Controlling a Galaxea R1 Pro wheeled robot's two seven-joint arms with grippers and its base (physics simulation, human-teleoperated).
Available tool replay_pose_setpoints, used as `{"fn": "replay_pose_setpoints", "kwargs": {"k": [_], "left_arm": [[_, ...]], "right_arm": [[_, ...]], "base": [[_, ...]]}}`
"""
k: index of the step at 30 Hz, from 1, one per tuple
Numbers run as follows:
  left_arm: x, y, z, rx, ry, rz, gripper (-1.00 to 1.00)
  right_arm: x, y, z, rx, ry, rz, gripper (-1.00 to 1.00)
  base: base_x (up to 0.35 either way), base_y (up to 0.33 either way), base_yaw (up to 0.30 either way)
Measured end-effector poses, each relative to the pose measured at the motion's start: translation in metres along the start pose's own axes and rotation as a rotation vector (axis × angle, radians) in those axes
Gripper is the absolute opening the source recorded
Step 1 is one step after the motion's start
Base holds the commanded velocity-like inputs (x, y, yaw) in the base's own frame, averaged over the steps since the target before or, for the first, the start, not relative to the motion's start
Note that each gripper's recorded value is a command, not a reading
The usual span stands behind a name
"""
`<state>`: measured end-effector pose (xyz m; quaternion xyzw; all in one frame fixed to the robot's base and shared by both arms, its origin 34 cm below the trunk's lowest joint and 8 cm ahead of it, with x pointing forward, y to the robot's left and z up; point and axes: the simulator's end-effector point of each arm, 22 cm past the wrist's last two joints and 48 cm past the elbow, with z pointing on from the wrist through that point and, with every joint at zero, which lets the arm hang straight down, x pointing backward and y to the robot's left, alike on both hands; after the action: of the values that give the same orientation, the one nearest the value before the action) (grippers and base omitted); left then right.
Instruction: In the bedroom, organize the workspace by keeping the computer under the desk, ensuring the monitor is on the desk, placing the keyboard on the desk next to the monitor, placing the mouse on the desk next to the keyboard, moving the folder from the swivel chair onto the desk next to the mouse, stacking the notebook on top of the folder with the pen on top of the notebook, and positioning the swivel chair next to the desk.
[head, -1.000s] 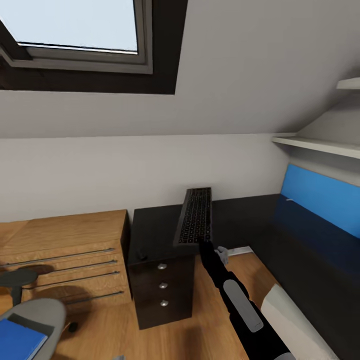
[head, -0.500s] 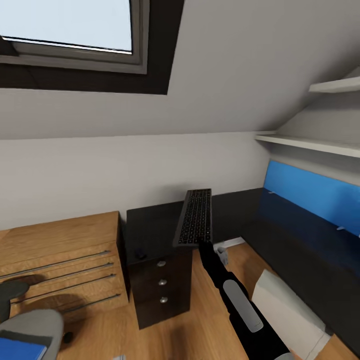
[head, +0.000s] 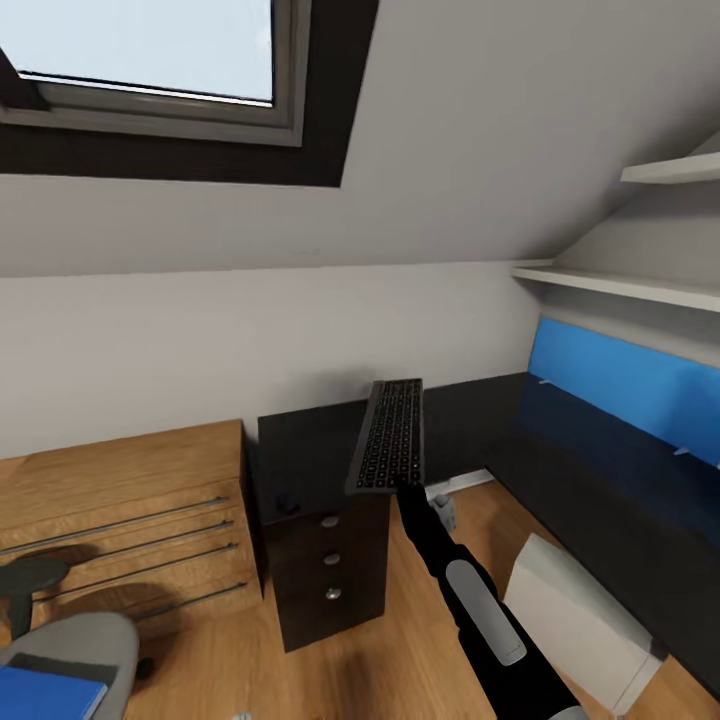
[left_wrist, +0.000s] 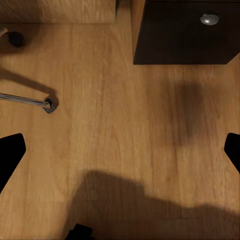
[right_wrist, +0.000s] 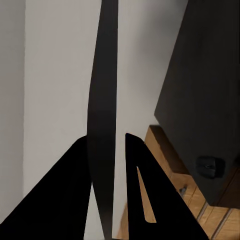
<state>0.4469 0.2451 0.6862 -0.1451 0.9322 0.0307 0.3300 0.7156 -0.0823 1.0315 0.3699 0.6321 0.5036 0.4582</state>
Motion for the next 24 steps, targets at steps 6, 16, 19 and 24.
{"fn": "replay_pose_setpoints", "kwargs": {"k": [6, 16, 19, 24], "left_arm": [[0.003, 0.001, 0.001, -0.003, 0.008, 0.001, 1.0], [0.009, 0.002, 0.002, -0.006, 0.022, 0.004, 1.0], [0.011, 0.003, 0.002, -0.007, 0.027, 0.004, 1.0], [0.014, 0.003, 0.003, -0.01, 0.034, 0.006, 1.0]], "right_arm": [[0.001, -0.005, 0.001, 0.01, 0.002, 0.003, -1.0], [0.002, -0.015, 0.003, 0.025, 0.004, 0.008, -1.0], [0.003, -0.017, 0.003, 0.03, 0.005, 0.009, -1.0], [0.003, -0.022, 0.004, 0.037, 0.006, 0.012, -1.0]], "base": [[-0.001, 0.045, 0.0], [0.0, 0.105, -0.051], [0.0, 0.012, -0.111], [0.0, 0.033, -0.124]]}}
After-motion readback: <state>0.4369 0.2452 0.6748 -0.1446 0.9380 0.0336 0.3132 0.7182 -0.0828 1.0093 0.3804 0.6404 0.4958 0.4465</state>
